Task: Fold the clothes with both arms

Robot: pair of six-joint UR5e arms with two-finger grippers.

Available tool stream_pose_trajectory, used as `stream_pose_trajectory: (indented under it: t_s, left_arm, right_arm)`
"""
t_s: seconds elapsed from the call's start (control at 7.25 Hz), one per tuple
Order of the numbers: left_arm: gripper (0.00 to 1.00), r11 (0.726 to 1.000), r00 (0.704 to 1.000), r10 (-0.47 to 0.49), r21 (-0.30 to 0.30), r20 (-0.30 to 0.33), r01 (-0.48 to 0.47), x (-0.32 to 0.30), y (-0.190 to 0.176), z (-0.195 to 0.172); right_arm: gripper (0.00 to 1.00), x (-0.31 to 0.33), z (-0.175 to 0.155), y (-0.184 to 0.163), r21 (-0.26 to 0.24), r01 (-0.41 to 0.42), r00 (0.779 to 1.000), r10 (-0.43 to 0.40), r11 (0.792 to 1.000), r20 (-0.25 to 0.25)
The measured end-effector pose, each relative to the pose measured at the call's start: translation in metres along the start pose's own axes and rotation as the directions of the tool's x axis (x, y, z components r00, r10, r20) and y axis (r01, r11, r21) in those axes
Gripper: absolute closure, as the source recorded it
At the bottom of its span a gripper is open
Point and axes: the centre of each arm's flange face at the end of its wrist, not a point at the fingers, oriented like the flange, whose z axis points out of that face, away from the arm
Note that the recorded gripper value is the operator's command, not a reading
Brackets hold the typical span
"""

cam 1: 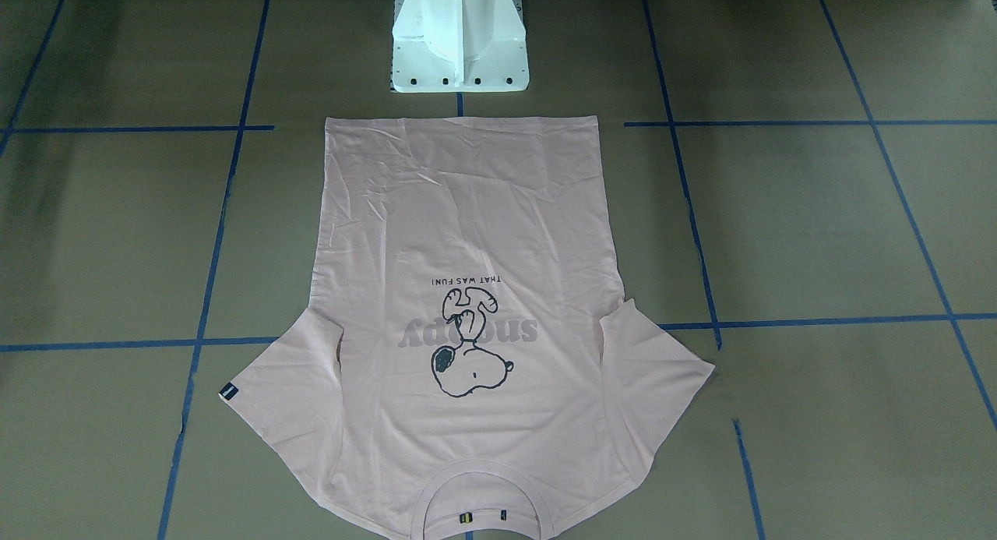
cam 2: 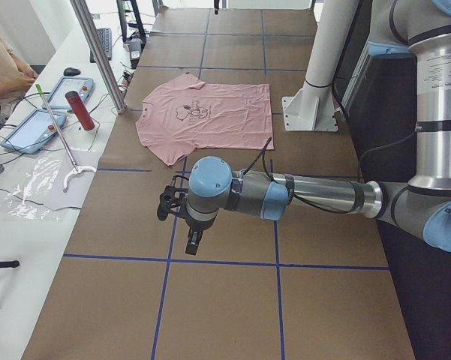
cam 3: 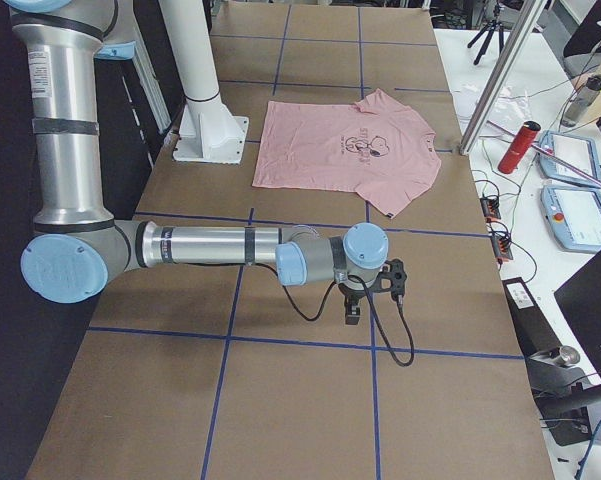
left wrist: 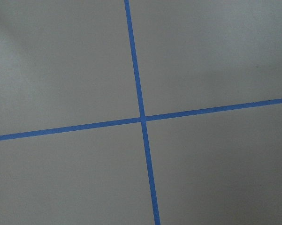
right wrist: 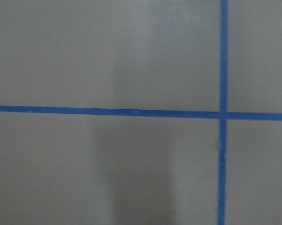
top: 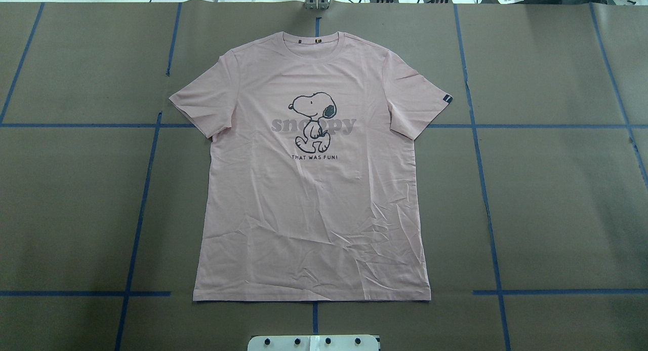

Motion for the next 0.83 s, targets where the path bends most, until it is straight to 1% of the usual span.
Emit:
stream_pose_trajectory:
  t_s: [0.14,0.28,0.41,0.55,0.69,0.83]
  left_arm:
    - [0.0,1.0,1.0,-0.004,-0.006,0.0,0.004,-0.003,0.001,0.003]
    - [0.0,1.0,1.0,-0.005,-0.01,-0.001,0.005,-0.006,0.002,0.006]
    - [0.0,1.0,1.0,-0.002,-0.01,-0.001,0.002,-0.006,0.002,0.006]
    - [0.0,1.0,1.0,0.001,-0.008,-0.004,-0.001,-0.005,0.002,0.005]
    - [0.0,1.0,1.0,0.004,-0.006,-0.01,-0.004,-0.004,0.001,0.005]
    - [0.0,1.0,1.0,0.005,-0.005,-0.014,-0.005,-0.003,0.001,0.004]
  right_arm:
    - [0.0,-0.037,0.02,-0.019,-0.004,0.039,0.999,-0.038,0.999,0.022]
    - [0.0,-0.089,0.044,-0.052,-0.013,0.041,0.999,-0.041,0.999,0.033]
    - [0.0,-0.15,0.074,-0.089,-0.011,0.031,0.999,-0.031,0.999,0.021]
    - [0.04,-0.21,0.107,-0.116,0.013,-0.001,1.0,0.001,1.0,0.0]
    - [0.14,-0.262,0.134,-0.13,0.058,-0.061,0.998,0.061,0.996,-0.01]
    - [0.23,-0.303,0.153,-0.136,0.106,-0.142,0.99,0.144,0.984,-0.007]
